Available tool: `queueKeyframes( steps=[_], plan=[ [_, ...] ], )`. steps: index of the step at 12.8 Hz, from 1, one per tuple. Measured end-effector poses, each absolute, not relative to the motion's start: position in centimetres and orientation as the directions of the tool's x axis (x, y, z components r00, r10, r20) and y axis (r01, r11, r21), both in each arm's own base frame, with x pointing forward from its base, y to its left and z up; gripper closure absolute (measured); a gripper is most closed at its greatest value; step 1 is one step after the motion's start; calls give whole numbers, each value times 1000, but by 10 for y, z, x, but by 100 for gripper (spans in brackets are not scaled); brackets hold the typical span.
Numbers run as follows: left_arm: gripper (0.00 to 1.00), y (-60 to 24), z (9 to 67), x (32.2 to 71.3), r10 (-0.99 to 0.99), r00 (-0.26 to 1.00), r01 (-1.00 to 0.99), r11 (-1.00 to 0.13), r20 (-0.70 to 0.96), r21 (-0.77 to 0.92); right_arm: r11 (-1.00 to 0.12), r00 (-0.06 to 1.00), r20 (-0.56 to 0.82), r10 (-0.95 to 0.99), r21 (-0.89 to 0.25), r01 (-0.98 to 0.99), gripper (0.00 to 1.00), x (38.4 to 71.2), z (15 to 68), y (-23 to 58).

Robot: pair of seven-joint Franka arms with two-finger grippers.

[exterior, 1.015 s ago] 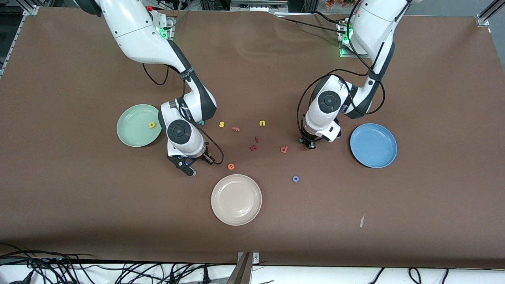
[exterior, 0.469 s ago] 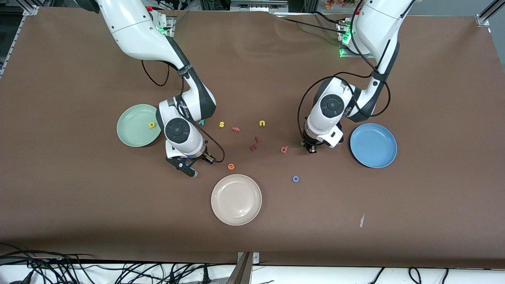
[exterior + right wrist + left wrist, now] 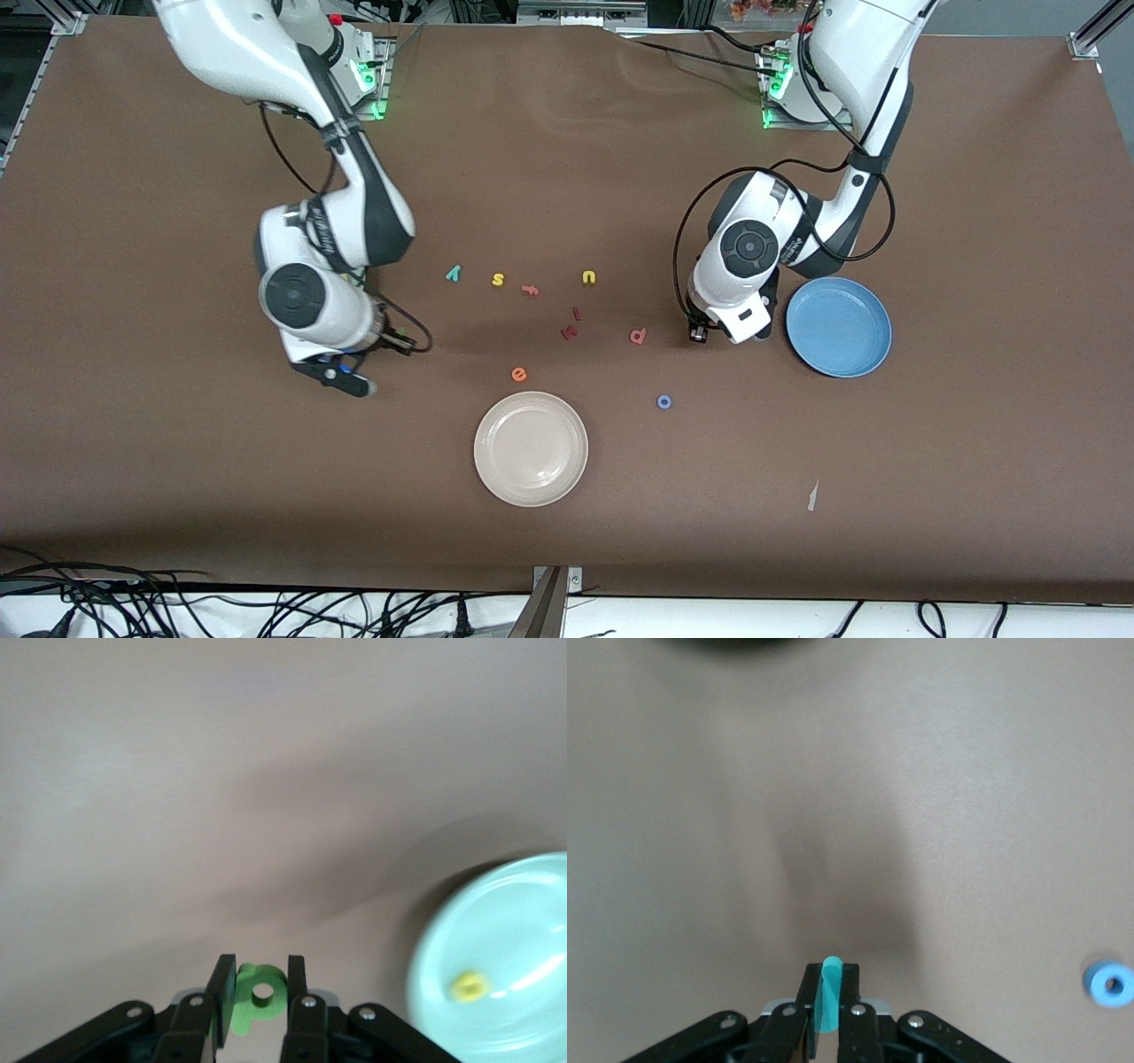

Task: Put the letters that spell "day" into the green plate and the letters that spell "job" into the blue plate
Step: 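Place green p on green plate while the left gripper places cyan j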

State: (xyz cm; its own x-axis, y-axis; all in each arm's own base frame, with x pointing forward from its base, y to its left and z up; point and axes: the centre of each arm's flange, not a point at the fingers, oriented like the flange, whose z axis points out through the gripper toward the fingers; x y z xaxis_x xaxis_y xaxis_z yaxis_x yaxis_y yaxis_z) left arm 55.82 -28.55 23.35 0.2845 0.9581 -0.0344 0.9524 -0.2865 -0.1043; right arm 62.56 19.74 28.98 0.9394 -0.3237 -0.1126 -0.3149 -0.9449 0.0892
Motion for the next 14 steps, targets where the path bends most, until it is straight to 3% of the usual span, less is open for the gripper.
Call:
queueKeyframes(
  steps=[5,8,11,14],
  plan=[
    [89,-226,250,570,765,634,745,-643,-113,-178,-982,956,-234,-179,100,-160,73,563,276,67],
    [89,-158,266,583,562,803,537,-826,-197,-172,-983,959,-228,-171,106,-150,73,532,230,41],
    [89,-76,272,592,359,904,332,-931,-231,-149,-981,960,-224,-168,134,-141,73,503,179,36],
    [89,-23,259,590,257,936,238,-966,-241,-105,-982,962,-222,-162,131,-135,44,504,181,40]
  ],
)
